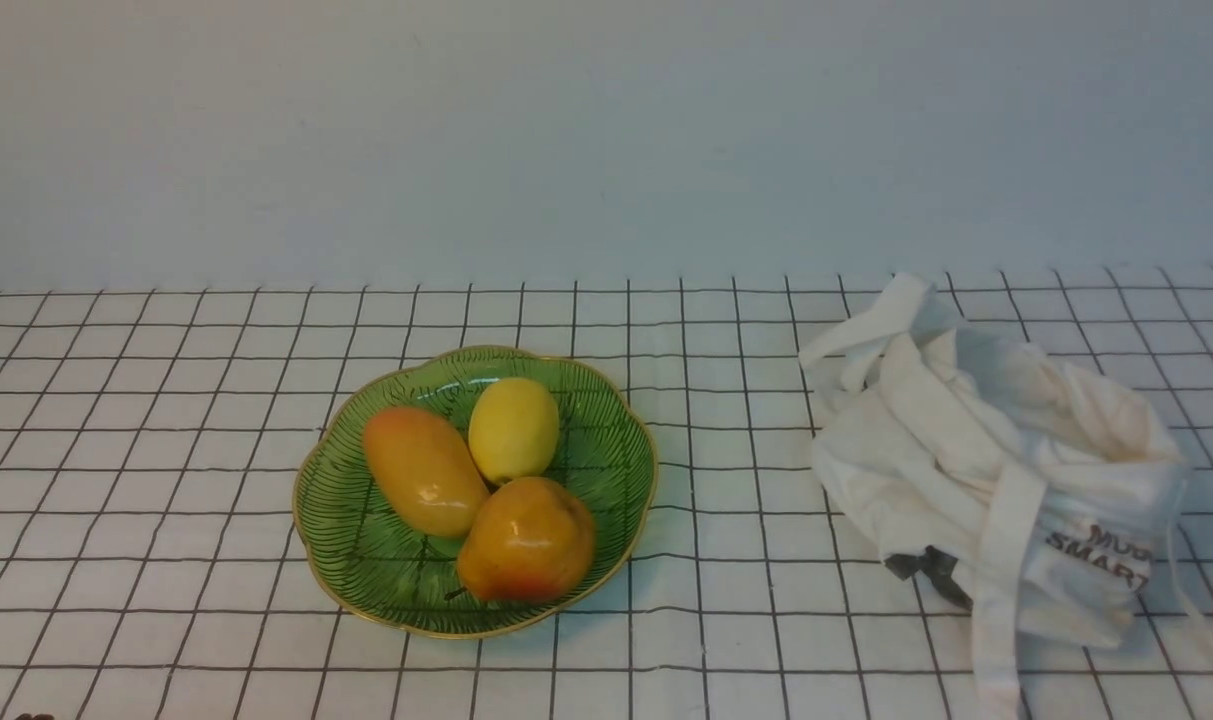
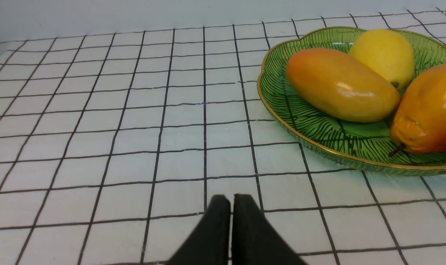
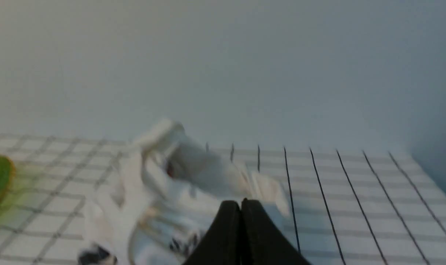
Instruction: Take the fruit out of the bag on the white checkered tablecloth and place them on the plate.
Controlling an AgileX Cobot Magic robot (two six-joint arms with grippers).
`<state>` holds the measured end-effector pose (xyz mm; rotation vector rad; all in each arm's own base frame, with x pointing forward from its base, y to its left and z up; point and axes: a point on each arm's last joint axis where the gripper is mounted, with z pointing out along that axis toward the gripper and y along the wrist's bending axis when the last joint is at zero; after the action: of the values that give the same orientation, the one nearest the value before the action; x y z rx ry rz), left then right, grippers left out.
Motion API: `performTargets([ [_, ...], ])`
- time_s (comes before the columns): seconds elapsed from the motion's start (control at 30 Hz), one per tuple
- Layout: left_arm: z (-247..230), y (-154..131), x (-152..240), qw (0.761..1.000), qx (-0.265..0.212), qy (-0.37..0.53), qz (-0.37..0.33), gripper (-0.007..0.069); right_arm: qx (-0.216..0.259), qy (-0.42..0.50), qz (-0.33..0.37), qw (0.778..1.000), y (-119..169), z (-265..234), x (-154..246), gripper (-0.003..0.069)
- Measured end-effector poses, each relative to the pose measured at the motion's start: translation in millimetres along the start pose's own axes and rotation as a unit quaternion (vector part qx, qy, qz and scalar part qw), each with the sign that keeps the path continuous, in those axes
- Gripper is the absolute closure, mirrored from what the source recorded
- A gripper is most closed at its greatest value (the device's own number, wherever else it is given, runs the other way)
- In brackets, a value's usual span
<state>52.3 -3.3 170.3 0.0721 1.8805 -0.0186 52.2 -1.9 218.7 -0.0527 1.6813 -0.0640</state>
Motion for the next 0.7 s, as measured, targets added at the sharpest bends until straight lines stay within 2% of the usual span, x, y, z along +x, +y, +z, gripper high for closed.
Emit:
performTargets([
  [0.17, 0.0, 0.0, 0.0, 1.0, 0.0, 0.0, 0.0, 0.0633, 0.006, 0.053, 0.001, 0.999, 1.7, 6.6, 37.6, 0.0671],
  [0.7, 0.0, 0.0, 0.0, 1.0, 0.0, 0.0, 0.0, 0.0633, 0.006, 0.053, 0.001, 0.999, 1.7, 6.6, 37.6, 0.0671],
])
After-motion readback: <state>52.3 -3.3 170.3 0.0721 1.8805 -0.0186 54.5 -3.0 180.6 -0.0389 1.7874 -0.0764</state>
